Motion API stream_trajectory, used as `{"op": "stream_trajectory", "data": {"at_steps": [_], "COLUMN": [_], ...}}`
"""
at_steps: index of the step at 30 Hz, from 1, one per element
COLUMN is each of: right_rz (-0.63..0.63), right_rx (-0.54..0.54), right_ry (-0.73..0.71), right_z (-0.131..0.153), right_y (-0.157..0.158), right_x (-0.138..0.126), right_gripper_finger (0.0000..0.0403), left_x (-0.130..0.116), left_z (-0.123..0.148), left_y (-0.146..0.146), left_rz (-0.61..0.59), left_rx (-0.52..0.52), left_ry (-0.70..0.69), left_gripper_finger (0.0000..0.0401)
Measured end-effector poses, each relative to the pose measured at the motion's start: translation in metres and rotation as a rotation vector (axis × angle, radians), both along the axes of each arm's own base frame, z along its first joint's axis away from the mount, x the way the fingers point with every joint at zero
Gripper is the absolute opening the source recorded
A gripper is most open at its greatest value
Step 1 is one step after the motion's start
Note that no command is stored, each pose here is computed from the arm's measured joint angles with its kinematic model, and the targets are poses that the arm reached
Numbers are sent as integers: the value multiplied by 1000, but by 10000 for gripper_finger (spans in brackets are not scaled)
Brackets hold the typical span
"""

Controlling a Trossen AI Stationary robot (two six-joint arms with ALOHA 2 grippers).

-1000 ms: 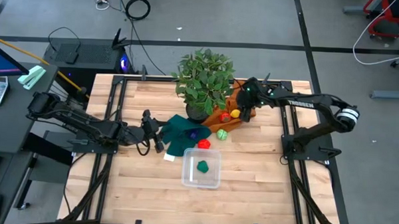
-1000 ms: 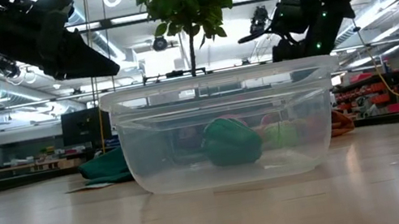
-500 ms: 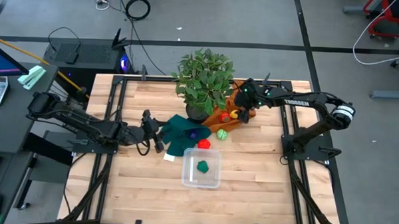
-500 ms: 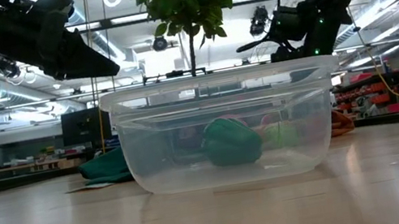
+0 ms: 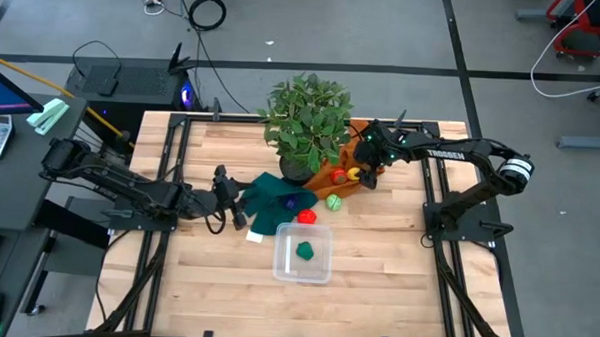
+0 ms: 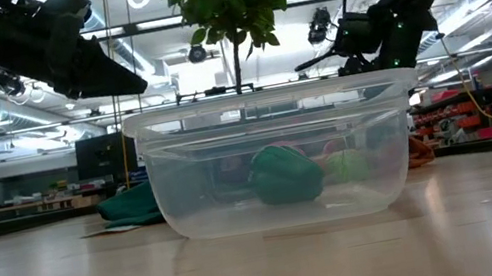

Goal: Pick and placing Produce into tupperware
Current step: Put the lemon into the transparent bin

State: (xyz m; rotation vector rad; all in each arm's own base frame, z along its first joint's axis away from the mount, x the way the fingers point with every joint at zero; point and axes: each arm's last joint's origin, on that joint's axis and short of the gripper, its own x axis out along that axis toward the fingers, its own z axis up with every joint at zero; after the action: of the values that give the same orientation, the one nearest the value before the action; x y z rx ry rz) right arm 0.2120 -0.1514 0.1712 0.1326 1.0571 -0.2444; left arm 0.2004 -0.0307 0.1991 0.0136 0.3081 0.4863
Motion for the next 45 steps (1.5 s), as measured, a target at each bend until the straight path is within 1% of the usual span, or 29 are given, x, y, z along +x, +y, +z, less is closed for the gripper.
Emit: {"op": "stream_trajectory", "data": {"at_steps": [6, 12, 15, 23, 29, 34, 45], "right_rz": [3, 3, 7, 2, 12, 18, 21], "right_rx": [42, 45, 86, 130, 129, 114, 111], "right_ry": [-29, -34, -55, -17, 2, -12, -16], "right_z": [0, 0, -1, -14, -24, -22, -22], "right_y": [1, 1, 2, 0, -3, -3, -3], "right_x": [1, 1, 2, 5, 9, 10, 10], "right_gripper_finger": [280, 279, 279, 279, 275, 252, 167], "left_x": [0, 0, 0, 0, 0, 0, -1], "left_z": [0, 0, 0, 0, 0, 0, -1], "left_y": [0, 0, 0, 0, 0, 0, 0], "left_rz": [0, 0, 4, 6, 6, 5, 7], "left_rx": [0, -1, -11, -18, -18, -16, -18], "left_ry": [0, 0, -6, -10, -9, -6, 4], "left_gripper_finger": [136, 131, 134, 146, 140, 133, 141]}}
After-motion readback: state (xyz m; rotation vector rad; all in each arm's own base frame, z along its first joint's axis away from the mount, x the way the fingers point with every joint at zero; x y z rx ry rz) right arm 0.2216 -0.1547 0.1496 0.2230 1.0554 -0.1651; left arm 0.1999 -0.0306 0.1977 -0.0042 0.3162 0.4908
